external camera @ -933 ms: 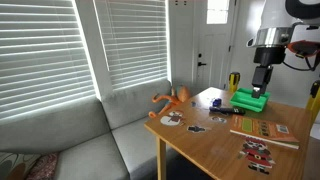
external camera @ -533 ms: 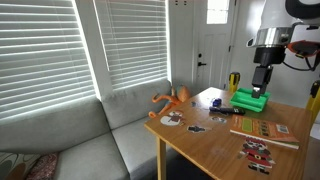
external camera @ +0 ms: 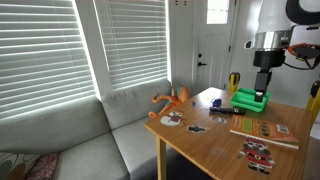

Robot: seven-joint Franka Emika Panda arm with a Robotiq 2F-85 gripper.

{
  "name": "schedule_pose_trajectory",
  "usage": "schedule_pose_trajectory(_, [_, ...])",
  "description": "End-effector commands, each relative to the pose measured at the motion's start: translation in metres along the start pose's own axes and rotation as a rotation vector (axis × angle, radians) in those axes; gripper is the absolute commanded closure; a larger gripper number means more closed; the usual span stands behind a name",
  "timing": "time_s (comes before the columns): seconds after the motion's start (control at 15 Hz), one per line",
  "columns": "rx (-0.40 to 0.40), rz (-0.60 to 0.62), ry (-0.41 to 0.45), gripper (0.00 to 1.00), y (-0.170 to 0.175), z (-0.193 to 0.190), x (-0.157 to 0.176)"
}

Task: Slide the book a little downwards on the table, pick up the book and flip it over

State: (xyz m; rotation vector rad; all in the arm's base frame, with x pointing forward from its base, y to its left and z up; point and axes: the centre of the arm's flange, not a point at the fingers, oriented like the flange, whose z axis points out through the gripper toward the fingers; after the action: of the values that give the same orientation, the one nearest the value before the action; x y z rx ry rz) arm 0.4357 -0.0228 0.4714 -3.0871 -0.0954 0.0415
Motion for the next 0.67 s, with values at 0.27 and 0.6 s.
schedule_pose_trajectory(0.27, [-0.051,-0.113,0.010,0.00,-0.038,0.049,-0.005])
schedule_pose_trajectory(0.6, [-0.070,-0.116,0.010,0.00,-0.039,0.054,-0.004])
